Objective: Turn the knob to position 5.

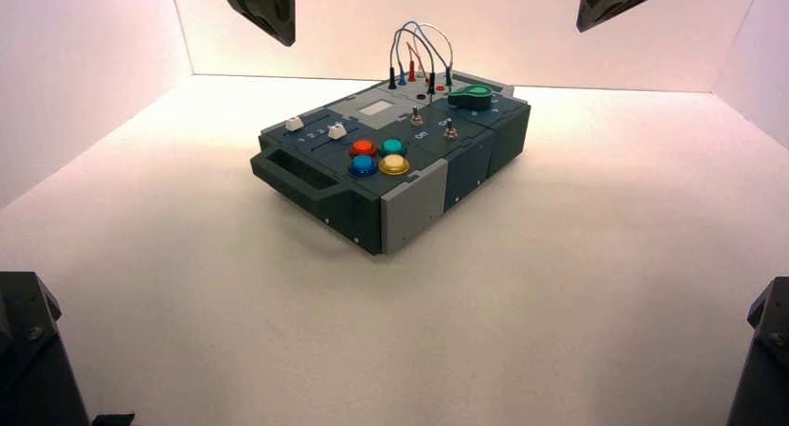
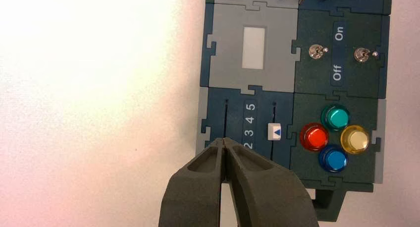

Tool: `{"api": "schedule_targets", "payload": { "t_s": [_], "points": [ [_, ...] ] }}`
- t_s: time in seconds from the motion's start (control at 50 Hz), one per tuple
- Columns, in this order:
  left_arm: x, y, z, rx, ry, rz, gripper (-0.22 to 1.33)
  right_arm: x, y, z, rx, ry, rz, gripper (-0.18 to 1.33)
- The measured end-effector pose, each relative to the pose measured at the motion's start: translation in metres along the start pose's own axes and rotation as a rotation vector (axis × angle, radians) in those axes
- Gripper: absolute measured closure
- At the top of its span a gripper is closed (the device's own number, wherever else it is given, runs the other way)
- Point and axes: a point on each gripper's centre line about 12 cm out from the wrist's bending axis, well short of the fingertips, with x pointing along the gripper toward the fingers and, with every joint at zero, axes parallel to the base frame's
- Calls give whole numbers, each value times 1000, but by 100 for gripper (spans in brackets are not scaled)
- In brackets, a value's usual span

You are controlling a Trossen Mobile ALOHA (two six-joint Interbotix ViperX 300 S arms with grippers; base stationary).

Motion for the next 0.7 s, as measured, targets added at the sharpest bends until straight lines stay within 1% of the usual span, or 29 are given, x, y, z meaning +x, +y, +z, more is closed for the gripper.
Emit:
{"api": "schedule_targets", "payload": {
  "t_s": [0.36, 0.7],
  "points": [
    [0, 0, 0, 0, 0, 0, 127, 1, -1, 0, 1, -1, -1, 129],
    [-6, 0, 1, 3, -17, 6, 127, 1, 0, 0, 5, -1, 1, 129]
  ]
}}
